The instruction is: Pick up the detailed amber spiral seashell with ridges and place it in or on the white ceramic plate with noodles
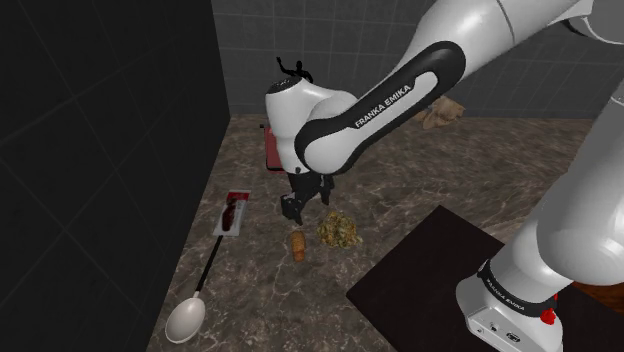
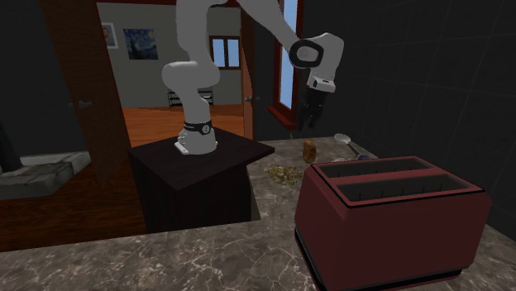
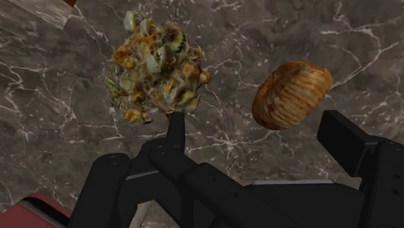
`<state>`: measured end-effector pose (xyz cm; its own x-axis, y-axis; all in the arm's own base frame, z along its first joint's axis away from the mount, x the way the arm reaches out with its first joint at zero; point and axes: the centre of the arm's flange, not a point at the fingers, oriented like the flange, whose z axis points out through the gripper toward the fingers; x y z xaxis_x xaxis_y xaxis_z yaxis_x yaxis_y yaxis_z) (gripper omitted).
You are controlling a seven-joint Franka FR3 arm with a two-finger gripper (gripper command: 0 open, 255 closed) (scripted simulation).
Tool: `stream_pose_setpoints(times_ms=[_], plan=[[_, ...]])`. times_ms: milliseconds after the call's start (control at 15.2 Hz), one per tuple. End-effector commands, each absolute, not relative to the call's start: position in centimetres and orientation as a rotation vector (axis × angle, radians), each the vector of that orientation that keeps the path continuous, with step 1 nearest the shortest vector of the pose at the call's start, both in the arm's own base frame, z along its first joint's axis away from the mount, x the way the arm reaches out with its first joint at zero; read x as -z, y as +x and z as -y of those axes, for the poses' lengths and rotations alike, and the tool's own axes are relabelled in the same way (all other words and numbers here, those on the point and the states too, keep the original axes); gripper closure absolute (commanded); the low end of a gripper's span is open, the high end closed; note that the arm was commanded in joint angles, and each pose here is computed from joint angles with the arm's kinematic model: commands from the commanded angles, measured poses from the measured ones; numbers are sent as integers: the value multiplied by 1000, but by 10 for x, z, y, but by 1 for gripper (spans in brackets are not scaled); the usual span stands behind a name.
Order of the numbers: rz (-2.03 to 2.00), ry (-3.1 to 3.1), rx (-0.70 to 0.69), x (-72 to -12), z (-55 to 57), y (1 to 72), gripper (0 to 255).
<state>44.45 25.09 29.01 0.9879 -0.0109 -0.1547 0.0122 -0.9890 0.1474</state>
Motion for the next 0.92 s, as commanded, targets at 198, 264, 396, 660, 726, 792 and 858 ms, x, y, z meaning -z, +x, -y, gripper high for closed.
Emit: stream_pose_setpoints(times_ms=[198, 264, 396, 660, 726, 792, 858], plan=[[32, 2961, 228, -237, -284, 475, 0], [35, 2959, 228, -233, -287, 478, 0], [35, 2959, 228, -223, -285, 476, 0], [35, 2959, 228, -202, -282, 473, 0], [35, 2959, 228, -194, -280, 472, 0], [35, 2959, 228, -194, -280, 472, 0], [35, 2959, 228, -194, -280, 472, 0]])
